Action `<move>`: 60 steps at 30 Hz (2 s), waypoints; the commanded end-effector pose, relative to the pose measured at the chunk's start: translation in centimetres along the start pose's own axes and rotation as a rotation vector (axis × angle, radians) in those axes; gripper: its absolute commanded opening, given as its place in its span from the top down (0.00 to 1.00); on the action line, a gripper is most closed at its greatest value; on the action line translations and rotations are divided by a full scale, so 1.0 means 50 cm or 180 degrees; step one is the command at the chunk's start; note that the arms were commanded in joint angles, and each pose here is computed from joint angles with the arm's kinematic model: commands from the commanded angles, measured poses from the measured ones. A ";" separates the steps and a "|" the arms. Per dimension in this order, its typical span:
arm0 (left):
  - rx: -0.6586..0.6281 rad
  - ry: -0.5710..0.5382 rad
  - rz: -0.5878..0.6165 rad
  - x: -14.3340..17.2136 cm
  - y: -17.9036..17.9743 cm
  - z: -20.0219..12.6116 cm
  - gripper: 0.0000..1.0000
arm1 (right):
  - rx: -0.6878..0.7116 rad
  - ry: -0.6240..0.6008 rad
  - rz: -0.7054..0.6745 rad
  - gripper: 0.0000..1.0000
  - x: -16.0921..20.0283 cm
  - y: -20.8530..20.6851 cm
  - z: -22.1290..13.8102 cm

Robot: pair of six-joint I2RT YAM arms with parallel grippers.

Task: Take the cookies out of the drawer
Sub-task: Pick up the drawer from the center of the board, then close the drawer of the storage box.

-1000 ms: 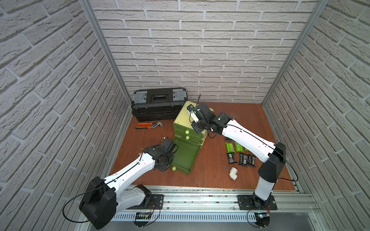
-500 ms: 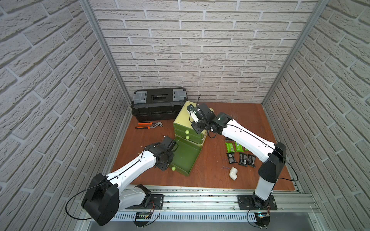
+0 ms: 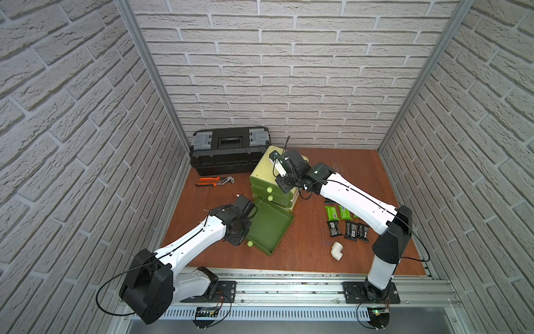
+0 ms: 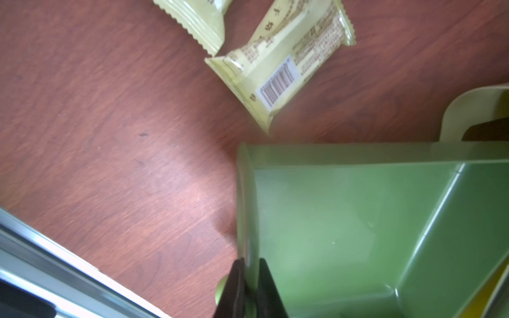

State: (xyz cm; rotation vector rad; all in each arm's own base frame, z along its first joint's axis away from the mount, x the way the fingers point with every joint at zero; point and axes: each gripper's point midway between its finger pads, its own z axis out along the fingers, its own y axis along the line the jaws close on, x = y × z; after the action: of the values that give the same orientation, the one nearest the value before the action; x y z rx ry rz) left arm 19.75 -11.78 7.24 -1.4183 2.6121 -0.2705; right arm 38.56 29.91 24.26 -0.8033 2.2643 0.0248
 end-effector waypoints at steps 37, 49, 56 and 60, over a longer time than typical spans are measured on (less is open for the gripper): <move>-0.0156 0.0053 -0.0422 -0.013 -0.045 -0.018 0.95 | -0.0081 0.0341 -0.0035 0.68 0.063 0.021 0.036; -0.0294 -0.0061 -0.0503 -0.024 -0.035 -0.020 0.95 | -0.0089 0.0336 -0.0032 0.68 0.062 0.023 0.037; -0.0262 -0.0152 -0.0566 -0.033 -0.034 -0.027 0.97 | -0.0091 0.0337 -0.0028 0.68 0.063 0.023 0.038; -0.0179 -0.0163 -0.0573 -0.031 -0.053 -0.021 0.97 | -0.0095 0.0342 -0.0020 0.68 0.064 0.023 0.038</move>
State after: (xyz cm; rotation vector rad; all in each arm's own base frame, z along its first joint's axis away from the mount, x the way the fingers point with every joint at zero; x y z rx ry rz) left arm 20.79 -11.62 7.96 -1.6457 2.5647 -0.1186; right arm 38.67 30.28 24.07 -0.7903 2.2603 0.0498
